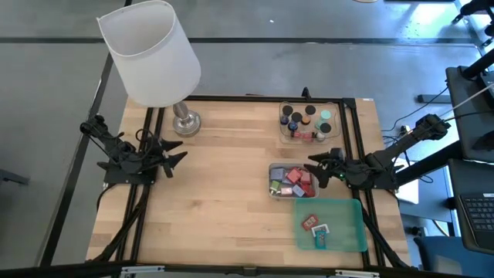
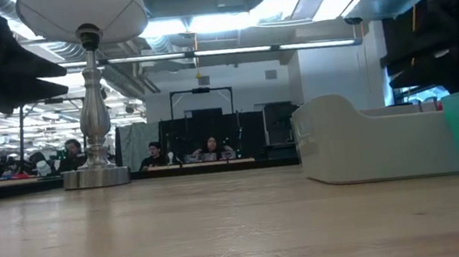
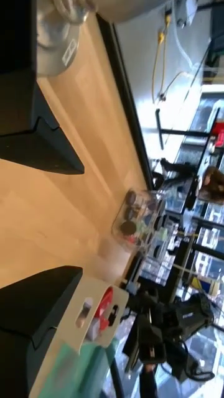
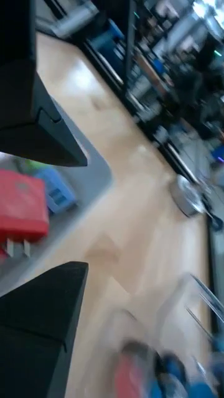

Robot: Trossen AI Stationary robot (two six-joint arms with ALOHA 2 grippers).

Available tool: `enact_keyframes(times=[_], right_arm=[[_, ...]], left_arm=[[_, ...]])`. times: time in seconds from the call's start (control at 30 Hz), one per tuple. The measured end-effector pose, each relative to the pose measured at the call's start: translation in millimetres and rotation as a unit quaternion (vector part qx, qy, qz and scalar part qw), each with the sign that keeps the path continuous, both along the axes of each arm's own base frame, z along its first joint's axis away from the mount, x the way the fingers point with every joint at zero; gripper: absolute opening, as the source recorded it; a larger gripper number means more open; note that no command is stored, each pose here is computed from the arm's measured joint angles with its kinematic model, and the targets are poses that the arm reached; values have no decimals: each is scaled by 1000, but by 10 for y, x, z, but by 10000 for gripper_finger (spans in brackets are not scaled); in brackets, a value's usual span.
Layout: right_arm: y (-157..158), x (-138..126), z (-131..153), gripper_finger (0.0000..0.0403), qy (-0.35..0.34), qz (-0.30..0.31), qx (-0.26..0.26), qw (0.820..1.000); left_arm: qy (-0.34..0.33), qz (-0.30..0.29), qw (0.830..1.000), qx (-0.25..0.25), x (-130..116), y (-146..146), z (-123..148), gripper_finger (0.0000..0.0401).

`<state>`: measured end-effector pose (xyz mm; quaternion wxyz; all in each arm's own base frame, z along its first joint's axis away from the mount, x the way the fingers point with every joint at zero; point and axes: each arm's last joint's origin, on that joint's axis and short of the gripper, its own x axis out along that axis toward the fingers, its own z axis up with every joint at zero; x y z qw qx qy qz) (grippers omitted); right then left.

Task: Pick & Place Office items
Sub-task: Return to Home Position

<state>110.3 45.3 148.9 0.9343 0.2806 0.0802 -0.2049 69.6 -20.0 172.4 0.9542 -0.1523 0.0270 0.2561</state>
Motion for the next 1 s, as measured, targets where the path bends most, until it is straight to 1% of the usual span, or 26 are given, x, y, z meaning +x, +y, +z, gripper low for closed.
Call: enact_keyframes(times=[0.2, 0.37, 0.5, 0.73, 1.0], right_arm=[[51, 9, -15, 265, 22, 85, 33, 996], [93, 9, -26, 265, 38, 151, 59, 986], [117, 6, -31, 265, 48, 189, 74, 978], [136, 3, -34, 265, 55, 219, 85, 970], [136, 3, -34, 265, 56, 220, 85, 970]], left_arm=[[1, -19, 1000, -7, 6, -11, 2, 251], [1, -20, 1000, -8, 6, -12, 3, 251], [0, -19, 1000, -8, 6, -11, 3, 251], [0, -19, 1000, -8, 6, -12, 3, 251], [2, -20, 1000, -4, 6, -12, 3, 251]])
